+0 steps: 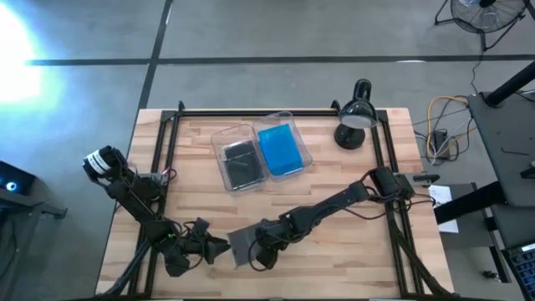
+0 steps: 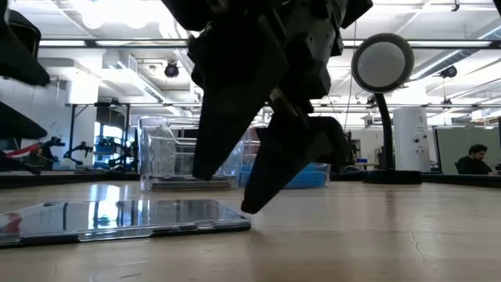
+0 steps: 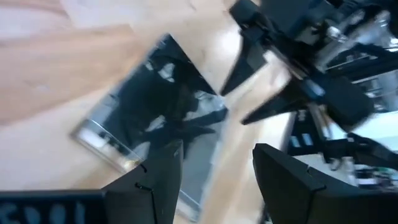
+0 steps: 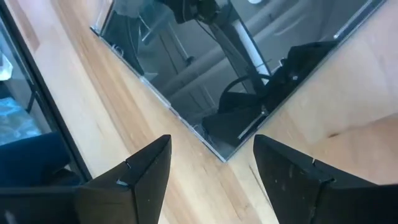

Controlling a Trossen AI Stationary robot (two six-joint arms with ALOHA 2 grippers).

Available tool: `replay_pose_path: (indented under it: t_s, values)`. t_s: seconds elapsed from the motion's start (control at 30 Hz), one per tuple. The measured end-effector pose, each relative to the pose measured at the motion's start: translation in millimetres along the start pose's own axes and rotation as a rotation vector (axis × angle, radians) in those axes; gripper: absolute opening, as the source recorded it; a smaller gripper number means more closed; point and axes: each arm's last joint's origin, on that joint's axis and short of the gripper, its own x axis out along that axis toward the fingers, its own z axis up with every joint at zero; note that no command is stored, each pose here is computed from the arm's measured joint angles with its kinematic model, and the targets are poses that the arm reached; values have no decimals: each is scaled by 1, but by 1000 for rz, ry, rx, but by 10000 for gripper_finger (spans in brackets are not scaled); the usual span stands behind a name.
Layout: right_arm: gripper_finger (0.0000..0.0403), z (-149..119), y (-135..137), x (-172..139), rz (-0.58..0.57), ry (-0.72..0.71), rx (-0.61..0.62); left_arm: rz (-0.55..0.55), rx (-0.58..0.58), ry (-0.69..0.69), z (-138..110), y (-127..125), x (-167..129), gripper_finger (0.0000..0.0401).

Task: Pick & place jewel cases by type
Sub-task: Put the black CD case into the left transparent bin

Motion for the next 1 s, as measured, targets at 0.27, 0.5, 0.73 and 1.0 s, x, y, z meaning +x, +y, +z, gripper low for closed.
replay_pose_path:
  t_s: [0.27,0.5,0.73,1.0]
  values:
    - [224,-24,17,-5,36,54,61,207,95,82,28,13,26,176]
    - [224,-34,34,-1,155,66,240,295,229,123,60,19,50,176]
    - [224,-25,28,9,138,-21,395,296,318,266,80,21,63,176]
    - [224,-19,18,24,113,-38,470,215,296,285,79,15,68,176]
